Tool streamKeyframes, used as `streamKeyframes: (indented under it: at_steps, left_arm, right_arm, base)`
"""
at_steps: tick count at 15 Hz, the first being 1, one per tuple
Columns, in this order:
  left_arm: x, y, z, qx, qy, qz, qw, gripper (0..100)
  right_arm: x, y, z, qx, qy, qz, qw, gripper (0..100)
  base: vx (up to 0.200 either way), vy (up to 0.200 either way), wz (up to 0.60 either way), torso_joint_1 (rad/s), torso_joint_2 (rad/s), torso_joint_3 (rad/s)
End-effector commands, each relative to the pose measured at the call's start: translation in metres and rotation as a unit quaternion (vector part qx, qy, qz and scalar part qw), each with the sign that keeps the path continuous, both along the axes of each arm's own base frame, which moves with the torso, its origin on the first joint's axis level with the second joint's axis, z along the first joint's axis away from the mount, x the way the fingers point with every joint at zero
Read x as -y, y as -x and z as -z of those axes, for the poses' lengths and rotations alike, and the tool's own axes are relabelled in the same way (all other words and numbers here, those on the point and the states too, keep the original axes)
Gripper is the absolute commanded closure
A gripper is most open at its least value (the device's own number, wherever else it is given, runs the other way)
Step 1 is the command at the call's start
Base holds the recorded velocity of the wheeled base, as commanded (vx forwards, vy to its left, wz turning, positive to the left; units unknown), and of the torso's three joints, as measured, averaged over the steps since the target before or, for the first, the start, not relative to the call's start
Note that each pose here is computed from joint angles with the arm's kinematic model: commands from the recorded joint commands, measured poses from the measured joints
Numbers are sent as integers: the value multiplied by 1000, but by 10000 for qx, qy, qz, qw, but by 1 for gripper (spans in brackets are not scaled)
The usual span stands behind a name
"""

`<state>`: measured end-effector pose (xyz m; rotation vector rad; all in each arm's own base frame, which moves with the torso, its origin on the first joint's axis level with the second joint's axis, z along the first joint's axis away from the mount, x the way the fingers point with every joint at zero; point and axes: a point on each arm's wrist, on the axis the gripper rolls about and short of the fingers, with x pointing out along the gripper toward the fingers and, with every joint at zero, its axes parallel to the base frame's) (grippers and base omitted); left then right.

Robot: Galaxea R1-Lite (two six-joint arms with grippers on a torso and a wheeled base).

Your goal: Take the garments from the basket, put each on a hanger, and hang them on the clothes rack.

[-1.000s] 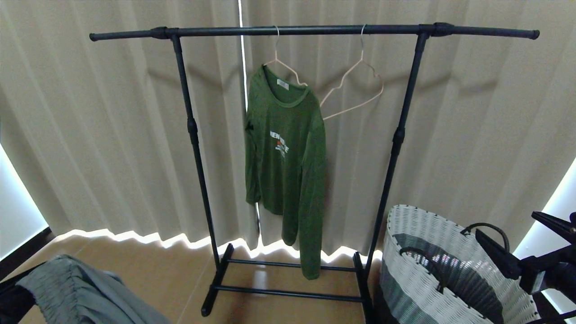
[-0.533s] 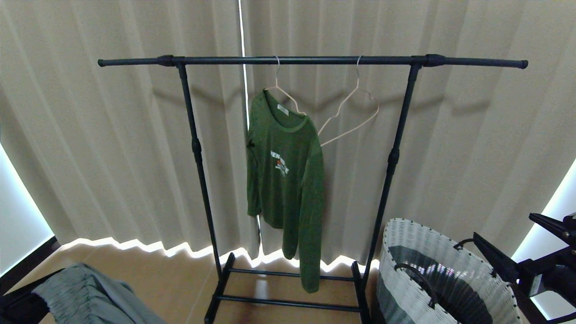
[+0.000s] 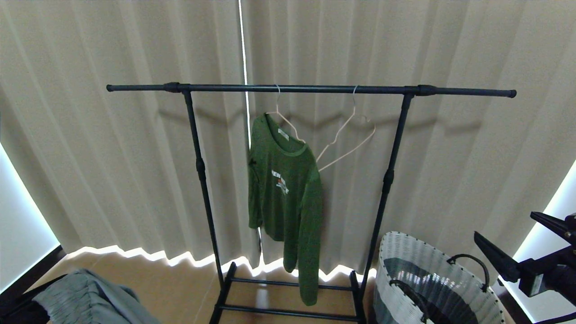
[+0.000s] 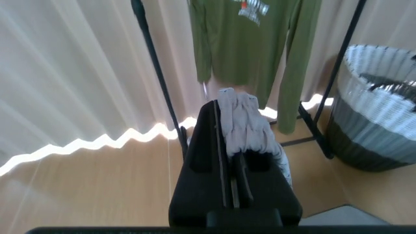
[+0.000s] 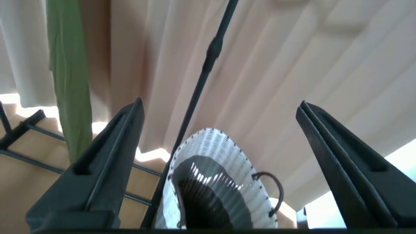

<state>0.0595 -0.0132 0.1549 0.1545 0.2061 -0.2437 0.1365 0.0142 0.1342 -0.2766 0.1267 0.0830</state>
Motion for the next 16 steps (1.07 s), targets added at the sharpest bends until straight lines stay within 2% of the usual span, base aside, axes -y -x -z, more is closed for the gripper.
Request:
streamKeyframes:
  at_steps: [1,6,16]
  left_arm:
    - [0,0,-1,16,-1,9,10000,100]
    - [0,-1,-2,5,12,6,10000,100]
    - [1,-3,1,-108,-12,-2,9999,100]
  right_arm:
    - [0,0,0,1,4,12,10000,0]
    - [0,0,-1,32,8,11,10000,0]
    - [0,0,-1,23,1,12,10000,0]
  base:
    - [0,0,0,90,-222,-129]
    - [0,0,0,19,-41,-20]
    - [200,0,0,5,0,3]
